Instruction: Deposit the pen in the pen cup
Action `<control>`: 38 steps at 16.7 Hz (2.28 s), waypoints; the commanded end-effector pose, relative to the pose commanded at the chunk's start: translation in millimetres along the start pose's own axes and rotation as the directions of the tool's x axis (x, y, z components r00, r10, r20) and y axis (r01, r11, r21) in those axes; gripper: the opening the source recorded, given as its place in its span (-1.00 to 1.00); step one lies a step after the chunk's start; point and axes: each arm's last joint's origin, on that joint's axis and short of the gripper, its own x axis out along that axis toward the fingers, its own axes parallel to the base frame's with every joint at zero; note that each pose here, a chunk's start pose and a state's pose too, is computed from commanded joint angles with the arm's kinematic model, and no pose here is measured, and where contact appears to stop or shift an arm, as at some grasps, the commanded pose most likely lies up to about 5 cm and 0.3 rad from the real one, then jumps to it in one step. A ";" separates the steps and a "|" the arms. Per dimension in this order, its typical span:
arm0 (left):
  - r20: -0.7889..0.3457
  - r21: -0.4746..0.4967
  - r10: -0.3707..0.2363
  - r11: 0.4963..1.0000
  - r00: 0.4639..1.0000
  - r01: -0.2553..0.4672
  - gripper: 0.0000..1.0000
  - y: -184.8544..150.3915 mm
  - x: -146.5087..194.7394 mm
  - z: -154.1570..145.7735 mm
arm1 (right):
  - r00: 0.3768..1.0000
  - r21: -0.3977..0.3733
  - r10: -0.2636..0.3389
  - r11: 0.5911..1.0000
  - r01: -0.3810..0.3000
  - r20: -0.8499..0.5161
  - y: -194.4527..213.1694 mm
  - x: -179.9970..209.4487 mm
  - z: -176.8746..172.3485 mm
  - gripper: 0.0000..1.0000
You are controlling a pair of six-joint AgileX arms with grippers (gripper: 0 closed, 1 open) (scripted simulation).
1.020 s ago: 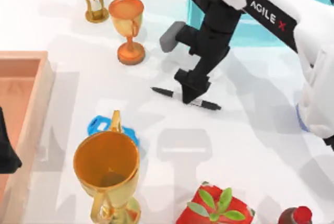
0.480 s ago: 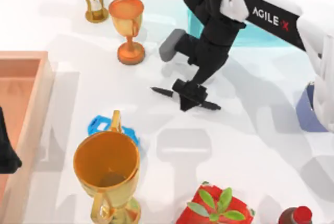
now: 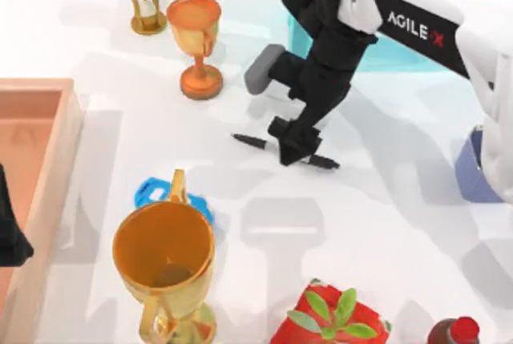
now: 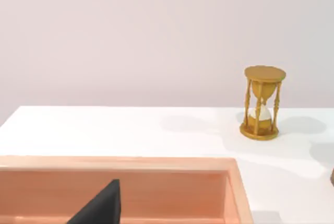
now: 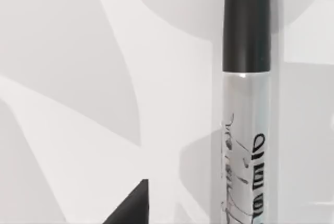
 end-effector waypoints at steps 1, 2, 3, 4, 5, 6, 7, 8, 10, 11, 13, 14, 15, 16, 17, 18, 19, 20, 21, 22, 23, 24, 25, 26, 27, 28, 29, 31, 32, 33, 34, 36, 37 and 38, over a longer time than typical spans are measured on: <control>0.000 0.000 0.000 1.000 1.000 0.000 1.00 0.0 0.0 0.0 | 1.000 0.000 0.000 1.000 0.000 0.000 0.0 0.0 0.0 0.10; 0.000 0.000 0.000 1.000 1.000 0.000 1.00 0.0 0.0 0.0 | 1.000 0.000 0.000 1.000 0.000 0.000 0.0 0.0 0.0 -0.06; 0.000 0.000 0.000 1.000 1.000 0.000 1.00 0.0 0.0 0.0 | 1.000 0.000 0.000 1.000 0.000 0.000 0.0 0.0 0.0 -0.21; 0.000 0.000 0.000 1.000 1.000 0.000 1.00 0.0 0.0 0.0 | 1.000 0.000 0.000 1.000 0.000 0.000 0.0 0.0 0.0 -0.36; 0.000 0.000 0.000 1.000 1.000 0.000 1.00 0.0 0.0 0.0 | 1.000 0.000 0.000 1.000 0.000 0.000 0.0 0.0 0.0 -0.51; 0.000 0.000 0.000 1.000 1.000 0.000 1.00 0.0 0.0 0.0 | 1.000 0.000 0.000 1.000 0.000 0.000 0.0 0.0 0.0 -0.66; 0.000 0.000 0.000 1.000 1.000 0.000 1.00 0.0 0.0 0.0 | 1.000 0.000 0.000 1.000 0.000 0.000 0.0 0.0 0.0 -0.81; 0.000 0.000 0.000 1.000 1.000 0.000 1.00 0.0 0.0 0.0 | 1.000 0.000 0.000 1.000 0.000 0.000 0.0 0.0 0.0 -0.96; 0.000 0.000 0.000 1.000 1.000 0.000 1.00 0.0 0.0 0.0 | 1.000 0.000 0.000 1.000 0.000 0.000 0.0 0.0 0.0 -1.00; 0.000 0.000 0.000 1.000 1.000 0.000 1.00 0.0 0.0 0.0 | 1.000 0.000 0.000 1.000 0.000 0.000 0.0 0.0 0.0 -1.00; 0.000 0.000 0.000 1.000 1.000 0.000 1.00 0.0 0.0 0.0 | 1.000 0.000 0.000 1.000 0.000 0.000 0.0 0.0 0.0 -1.00; 0.000 0.000 0.000 1.000 1.000 0.000 1.00 0.0 0.0 0.0 | 1.000 0.000 0.000 1.000 0.000 0.000 0.0 0.0 0.0 -1.00; 0.000 0.000 0.000 1.000 1.000 0.000 1.00 0.0 0.0 0.0 | 1.000 0.000 0.000 1.000 0.000 0.000 0.0 0.0 0.0 -1.00; 0.000 0.000 0.000 1.000 1.000 0.000 1.00 0.0 0.0 0.0 | 1.000 0.000 0.000 1.000 0.000 0.000 0.0 0.0 0.0 -1.00; 0.000 0.000 0.000 1.000 1.000 0.000 1.00 0.0 0.0 0.0 | 0.997 -0.013 -0.064 0.998 0.065 0.047 -2.0 -31.9 1.3 -1.00; 0.000 0.000 0.000 1.000 1.000 0.000 1.00 0.0 0.0 0.0 | 0.997 -0.013 -0.064 0.998 0.064 0.047 -1.4 -32.3 1.4 -1.00; 0.000 0.000 0.000 1.000 1.000 0.000 1.00 0.0 0.0 0.0 | 0.997 -0.013 -0.062 0.998 0.062 0.046 2.3 -34.4 1.8 -1.00; 0.000 0.000 0.000 1.000 1.000 0.000 1.00 0.0 0.0 0.0 | 0.997 -0.015 -0.059 0.998 0.060 0.044 8.9 -38.6 2.6 -1.00; 0.000 0.000 0.000 1.000 1.000 0.000 1.00 0.0 0.0 0.0 | 0.997 -0.017 -0.057 0.998 0.058 0.044 18.4 -45.1 3.6 -1.00; 0.000 0.000 0.000 1.000 1.000 0.000 1.00 0.0 0.0 0.0 | 0.997 -0.020 -0.056 0.998 0.057 0.045 30.5 -54.1 4.3 -1.00; 0.000 0.000 0.000 1.000 1.000 0.000 1.00 0.0 0.0 0.0 | 0.997 -0.023 -0.057 0.998 0.058 0.048 45.0 -66.0 4.2 -1.00; 0.000 0.000 0.000 1.000 1.000 0.000 1.00 0.0 0.0 0.0 | 0.997 -0.027 -0.060 0.998 0.062 0.055 61.6 -80.7 3.0 -1.00; 0.000 0.000 0.000 1.000 1.000 0.000 1.00 0.0 0.0 0.0 | 0.996 -0.030 -0.065 0.997 0.067 0.063 79.6 -96.8 0.1 -1.00; 0.000 0.000 0.000 1.000 1.000 0.000 1.00 0.0 0.0 0.0 | 0.995 -0.031 -0.070 0.997 0.072 0.071 97.9 -112.5 -4.6 -1.00; 0.000 0.000 0.000 1.000 1.000 0.000 1.00 0.0 0.0 0.0 | 0.995 -0.031 -0.072 0.997 0.075 0.076 115.4 -125.9 -10.7 -1.00; 0.000 0.000 0.000 1.000 1.000 0.000 1.00 0.0 0.0 0.0 | 0.995 -0.028 -0.073 0.997 0.075 0.075 130.9 -135.7 -17.3 -1.00; 0.000 0.000 0.000 1.000 1.000 0.000 1.00 0.0 0.0 0.0 | 0.995 -0.025 -0.071 0.997 0.073 0.070 144.0 -142.1 -23.8 -1.00; 0.000 0.000 0.000 1.000 1.000 0.000 1.00 0.0 0.0 0.0 | 0.996 -0.017 -0.066 0.998 0.067 0.055 162.1 -148.3 -34.3 -1.00; 0.000 0.000 0.000 1.000 1.000 0.000 1.00 0.0 0.0 0.0 | 0.997 -0.015 -0.065 0.998 0.065 0.049 167.1 -149.6 -37.4 -1.00; 0.000 0.000 0.000 1.000 1.000 0.000 1.00 0.0 0.0 0.0 | 0.997 -0.013 -0.064 0.998 0.065 0.047 169.3 -150.2 -38.8 -1.00; 0.000 0.000 0.000 1.000 1.000 0.000 1.00 0.0 0.0 0.0 | 0.997 -0.013 -0.064 0.998 0.065 0.047 169.4 -150.2 -38.8 -1.00; 0.000 0.000 0.000 1.000 1.000 0.000 1.00 0.0 0.0 0.0 | 0.997 -0.013 -0.064 0.998 0.065 0.047 169.4 -150.2 -38.8 -1.00; 0.000 0.000 0.000 1.000 1.000 0.000 1.00 0.0 0.0 0.0 | 0.997 -0.008 -0.064 0.998 0.064 0.050 167.1 -150.4 -38.7 -1.00; 0.000 0.000 0.000 1.000 1.000 0.000 1.00 0.0 0.0 0.0 | 0.997 -0.008 -0.063 0.998 0.064 0.050 166.8 -150.3 -38.8 -1.00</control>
